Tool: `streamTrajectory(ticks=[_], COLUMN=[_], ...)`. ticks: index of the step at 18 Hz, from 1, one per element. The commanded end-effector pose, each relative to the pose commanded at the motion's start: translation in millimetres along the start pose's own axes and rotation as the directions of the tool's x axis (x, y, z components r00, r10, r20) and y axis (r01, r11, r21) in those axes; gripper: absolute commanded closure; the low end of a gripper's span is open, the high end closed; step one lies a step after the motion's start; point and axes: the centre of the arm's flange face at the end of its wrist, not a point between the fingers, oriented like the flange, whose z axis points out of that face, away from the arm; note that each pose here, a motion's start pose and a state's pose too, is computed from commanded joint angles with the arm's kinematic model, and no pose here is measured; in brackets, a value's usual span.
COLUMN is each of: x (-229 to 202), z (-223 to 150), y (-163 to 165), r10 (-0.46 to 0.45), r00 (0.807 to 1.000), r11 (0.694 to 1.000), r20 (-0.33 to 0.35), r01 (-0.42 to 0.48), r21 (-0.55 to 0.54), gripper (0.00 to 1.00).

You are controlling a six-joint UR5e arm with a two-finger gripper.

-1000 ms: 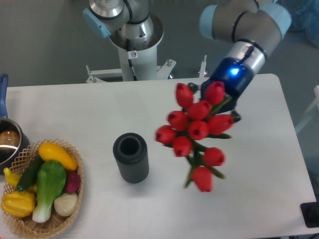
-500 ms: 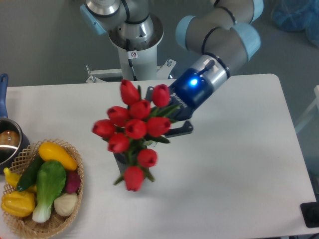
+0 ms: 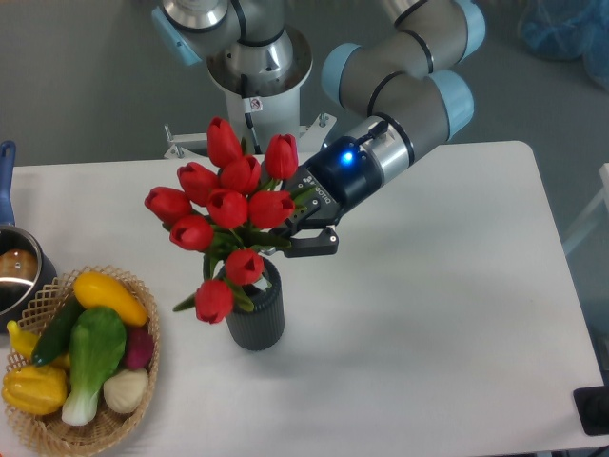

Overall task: Insert the flowers into the vase
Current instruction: 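Lower the tulip stems down into the dark grey vase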

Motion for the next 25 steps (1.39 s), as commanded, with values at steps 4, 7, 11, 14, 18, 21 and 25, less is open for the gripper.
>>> streamTrajectory(ticks=[4,7,11,14,18,21,25], x=[9.7,13.3,21.6,25.0,32.9,33.0,36.2], z=[-3.0,-4.8,-7.5,-8.4,-11.1,-14.6,-16.3], y=[15.6,22.4,29.7,34.1,44.5,47.7,56.6], r10=[-0.015,-0.009,0.004,0.002,0.003,-0.006,-0.026], r00=[1.0,1.0,1.0,1.0,1.0,1.0,0.999], r11=[1.0,1.0,1.0,0.999,0.999,0.997,0.997], r20=[0.006,0.009,0.011,0.013,0.017,0.022,0.026], r01=[0.015,0.009,-0.004,-0.003,-0.003,0.005,0.024], r21=[0.002,0.004,0.027,0.033,0.053,0.075,0.076], gripper=[0.82,0.82,0.82,0.82,0.82,0.82,0.82])
